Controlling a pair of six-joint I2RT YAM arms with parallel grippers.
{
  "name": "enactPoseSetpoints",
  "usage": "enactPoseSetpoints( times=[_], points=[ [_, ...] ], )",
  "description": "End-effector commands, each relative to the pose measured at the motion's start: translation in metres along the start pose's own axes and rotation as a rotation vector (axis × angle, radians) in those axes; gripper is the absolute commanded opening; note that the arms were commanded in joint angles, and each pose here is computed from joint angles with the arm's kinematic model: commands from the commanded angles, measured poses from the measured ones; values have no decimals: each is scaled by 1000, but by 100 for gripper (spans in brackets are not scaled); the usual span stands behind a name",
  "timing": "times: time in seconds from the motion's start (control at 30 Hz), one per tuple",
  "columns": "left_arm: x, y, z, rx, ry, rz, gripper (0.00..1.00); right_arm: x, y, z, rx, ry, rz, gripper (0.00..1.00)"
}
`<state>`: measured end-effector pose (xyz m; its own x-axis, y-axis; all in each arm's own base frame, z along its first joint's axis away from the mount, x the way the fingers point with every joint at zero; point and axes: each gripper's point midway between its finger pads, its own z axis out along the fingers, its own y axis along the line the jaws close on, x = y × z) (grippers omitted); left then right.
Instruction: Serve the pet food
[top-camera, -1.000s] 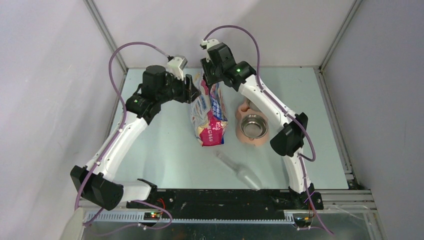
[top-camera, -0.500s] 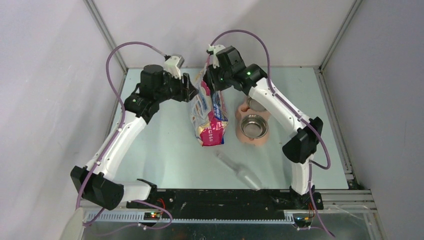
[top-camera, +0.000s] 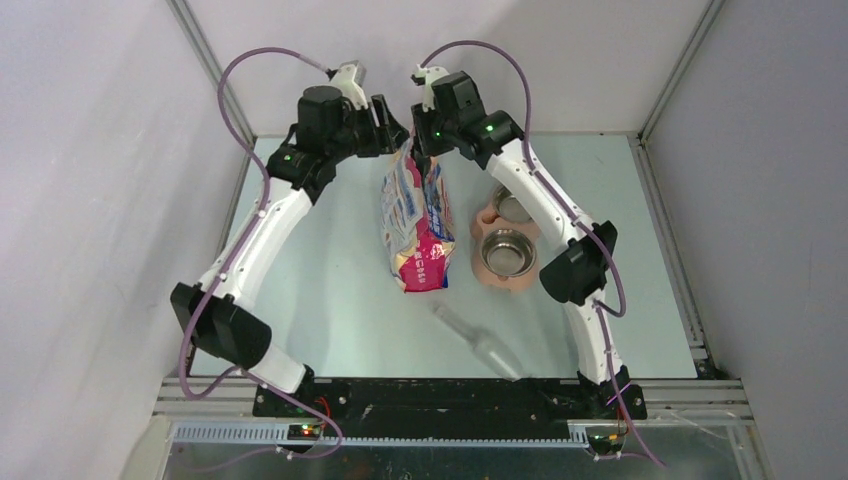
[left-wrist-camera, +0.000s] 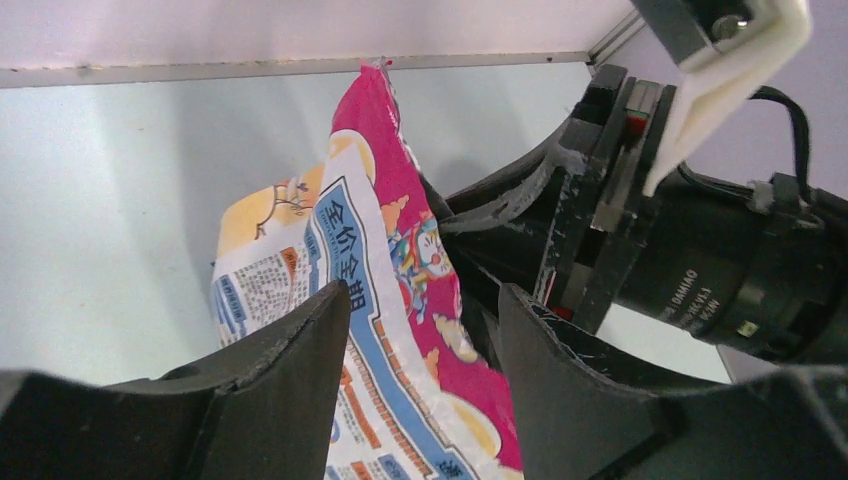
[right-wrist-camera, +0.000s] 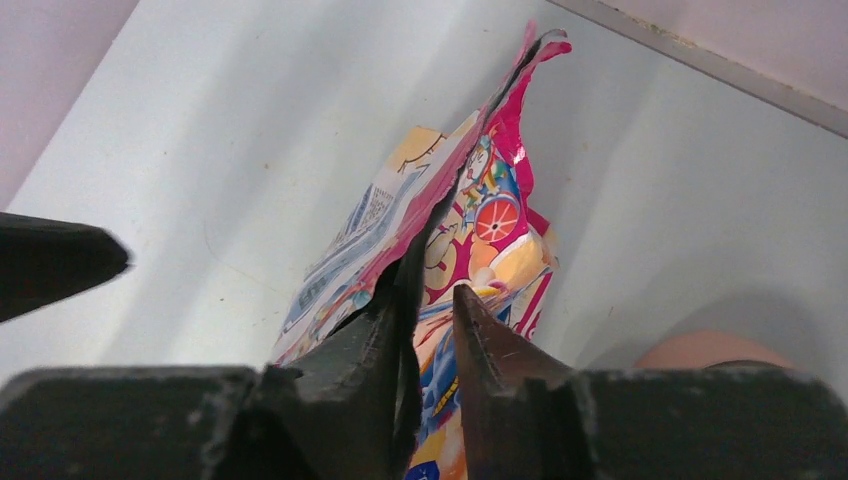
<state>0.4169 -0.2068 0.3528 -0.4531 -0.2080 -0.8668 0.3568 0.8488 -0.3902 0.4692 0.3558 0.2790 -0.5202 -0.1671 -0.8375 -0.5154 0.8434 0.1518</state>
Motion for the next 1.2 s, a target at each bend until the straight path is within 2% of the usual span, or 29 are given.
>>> enactPoseSetpoints(
  times=[0.0, 0.17, 0.5, 0.6, 0.7, 0.83, 1.03, 1.1, 1.13, 1.17],
  points=[
    [-10, -24, 8, 65, -22, -68, 63, -38, -4, -33, -19, -103, 12, 31],
    [3, -35, 17, 86, 11, -36, 63, -40, -2, -47, -26, -107, 13, 33],
    [21, -19, 17, -4, 47, 33, 62, -26, -11, -50, -27, -57, 34, 33],
    [27, -10, 18, -47, 56, 66, 61, -18, -10, -49, -36, -34, 29, 32],
    [25, 11, 17, -170, 45, 119, 59, -11, -6, -47, -49, -13, 24, 32],
    [23, 19, 20, -213, 50, 157, 59, -2, 1, -43, -72, 11, 19, 31],
    [26, 13, 27, -174, 69, 184, 54, -2, 11, -38, -102, 16, 32, 26],
    [26, 13, 28, -174, 72, 202, 50, -3, 13, -39, -110, 13, 35, 17],
    [26, 14, 28, -175, 74, 212, 48, -4, 13, -39, -106, 10, 37, 7],
    [25, 15, 28, -177, 75, 233, 44, -5, 13, -40, -103, 8, 37, 2]
  ],
)
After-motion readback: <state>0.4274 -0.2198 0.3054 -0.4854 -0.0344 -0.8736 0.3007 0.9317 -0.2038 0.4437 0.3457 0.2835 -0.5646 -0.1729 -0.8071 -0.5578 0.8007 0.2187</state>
